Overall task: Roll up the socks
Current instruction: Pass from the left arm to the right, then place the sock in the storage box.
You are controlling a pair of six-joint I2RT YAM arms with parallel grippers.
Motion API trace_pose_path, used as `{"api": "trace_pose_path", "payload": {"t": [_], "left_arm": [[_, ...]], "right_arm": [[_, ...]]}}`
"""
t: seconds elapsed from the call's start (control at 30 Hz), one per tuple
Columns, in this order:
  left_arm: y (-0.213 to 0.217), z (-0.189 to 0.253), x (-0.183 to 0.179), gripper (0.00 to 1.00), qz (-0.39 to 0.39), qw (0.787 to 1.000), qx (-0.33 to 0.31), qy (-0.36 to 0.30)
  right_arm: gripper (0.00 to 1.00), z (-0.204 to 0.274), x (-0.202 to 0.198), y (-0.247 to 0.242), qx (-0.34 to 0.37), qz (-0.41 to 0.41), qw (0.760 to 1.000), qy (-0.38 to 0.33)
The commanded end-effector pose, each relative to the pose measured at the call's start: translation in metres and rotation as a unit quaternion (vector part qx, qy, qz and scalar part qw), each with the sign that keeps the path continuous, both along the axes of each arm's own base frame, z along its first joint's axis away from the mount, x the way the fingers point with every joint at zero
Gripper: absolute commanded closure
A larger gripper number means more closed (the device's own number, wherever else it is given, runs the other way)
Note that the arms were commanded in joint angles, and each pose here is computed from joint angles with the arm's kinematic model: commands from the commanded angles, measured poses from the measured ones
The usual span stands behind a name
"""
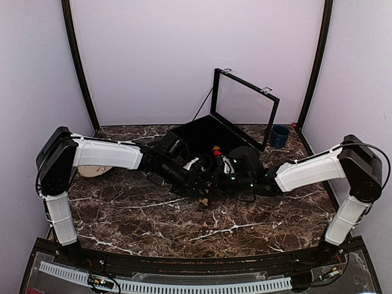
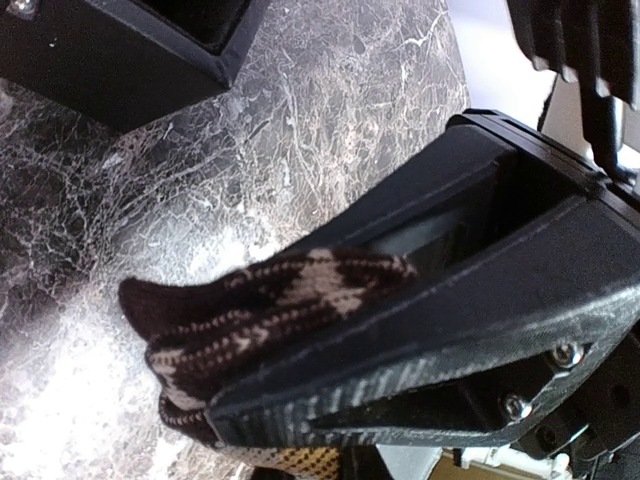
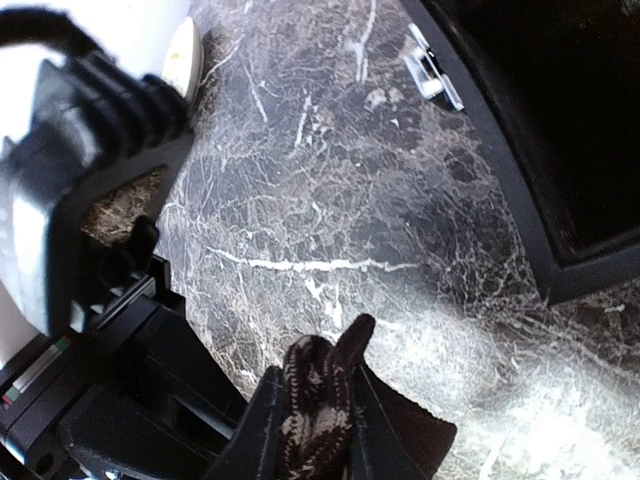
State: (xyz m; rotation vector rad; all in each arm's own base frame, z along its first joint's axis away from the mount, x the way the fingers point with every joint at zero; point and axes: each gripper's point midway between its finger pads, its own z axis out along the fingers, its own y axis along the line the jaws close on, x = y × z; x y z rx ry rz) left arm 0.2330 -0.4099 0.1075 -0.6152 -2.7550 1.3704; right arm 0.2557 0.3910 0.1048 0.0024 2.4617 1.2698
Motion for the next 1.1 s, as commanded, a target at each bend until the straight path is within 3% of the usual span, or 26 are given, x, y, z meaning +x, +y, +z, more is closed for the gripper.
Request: {"api": "trace_pose_path", "payload": {"t": [0.0, 0.57, 0.83, 1.07], "left_arm": [[-0.015, 0.037, 0.023, 0.96, 0.026, 0.996, -0.060, -0.053], [0.025, 0.059, 0.008, 0.66, 0.074, 0.989, -0.115, -0.061], [0.042, 0.076, 0.009, 0.65, 0.097, 0.984, -0.119, -0.084], [0.081, 0.084, 0.039, 0.65, 0.193, 0.968, -0.109, -0.114]], "right_arm": [[1.00, 0.008, -0.021, 0.004, 0.013, 0.041, 0.999, 0.008], [1.00, 0.047, -0.014, -0.014, 0.071, 0.022, 0.996, -0.044], [1.00, 0.072, -0.008, -0.017, 0.053, 0.020, 0.994, -0.088], [1.00, 0.114, 0.030, -0.007, 0.007, 0.019, 0.986, -0.164]]}}
